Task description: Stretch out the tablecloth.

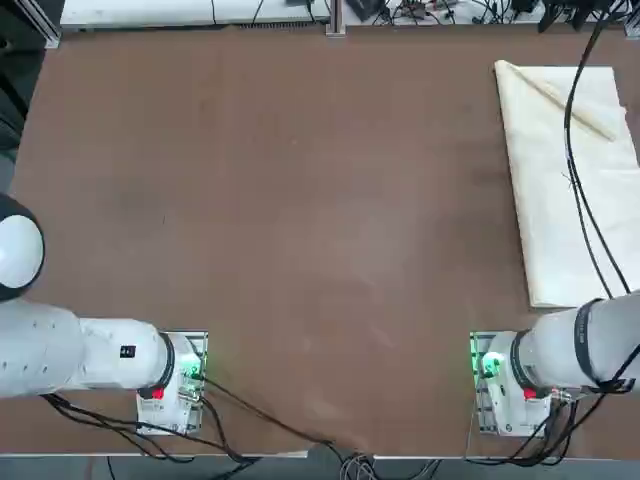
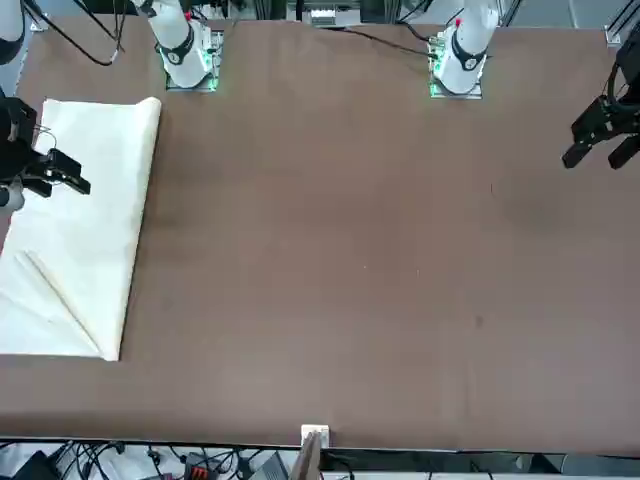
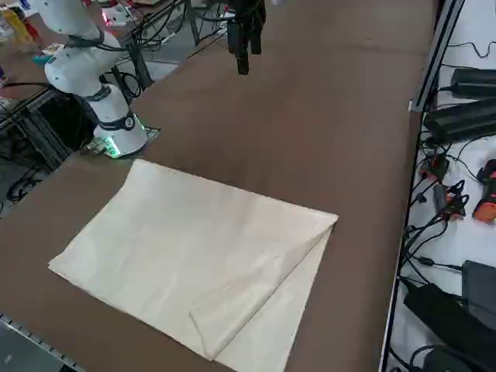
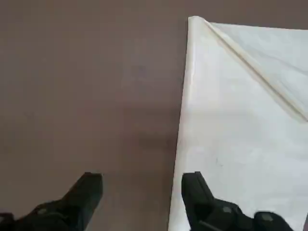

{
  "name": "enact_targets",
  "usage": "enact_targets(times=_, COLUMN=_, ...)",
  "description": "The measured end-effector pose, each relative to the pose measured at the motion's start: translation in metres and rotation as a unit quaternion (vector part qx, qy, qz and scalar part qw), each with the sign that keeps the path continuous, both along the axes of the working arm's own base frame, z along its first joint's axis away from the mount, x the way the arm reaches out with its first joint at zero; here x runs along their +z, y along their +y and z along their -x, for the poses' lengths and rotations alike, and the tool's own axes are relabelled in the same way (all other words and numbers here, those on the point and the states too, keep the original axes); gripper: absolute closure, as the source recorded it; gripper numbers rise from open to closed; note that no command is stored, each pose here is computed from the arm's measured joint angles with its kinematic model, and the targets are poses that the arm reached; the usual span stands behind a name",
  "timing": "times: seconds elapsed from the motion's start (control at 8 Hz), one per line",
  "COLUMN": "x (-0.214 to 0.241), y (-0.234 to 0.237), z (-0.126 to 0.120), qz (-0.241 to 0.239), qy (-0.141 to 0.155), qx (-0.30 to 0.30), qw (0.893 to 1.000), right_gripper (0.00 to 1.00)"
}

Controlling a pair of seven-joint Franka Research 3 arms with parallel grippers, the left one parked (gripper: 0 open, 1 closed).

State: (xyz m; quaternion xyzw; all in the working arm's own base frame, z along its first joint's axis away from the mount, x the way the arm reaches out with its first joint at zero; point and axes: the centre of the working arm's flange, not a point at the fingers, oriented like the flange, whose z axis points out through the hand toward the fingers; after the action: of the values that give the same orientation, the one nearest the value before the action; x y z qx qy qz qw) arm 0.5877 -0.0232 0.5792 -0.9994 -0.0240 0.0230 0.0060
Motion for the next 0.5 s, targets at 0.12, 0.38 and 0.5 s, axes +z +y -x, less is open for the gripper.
enact_targets(times=0.12, x=0.0001, y=0.0000, z=0.0000, qz=0.000, qy=0.000, qx=0.000, qw=1.000, right_gripper=0.00)
enact_targets(times=0.38, x=0.0005, y=-0.0014, z=-0.0001, qz=0.006, qy=0.000, qx=0.001, qw=1.000, right_gripper=0.00)
enact_targets(times=0.5, x=-0.0003, y=-0.0032, z=-0.0004, qz=0.014, qy=0.000, qx=0.001, qw=1.000, right_gripper=0.00)
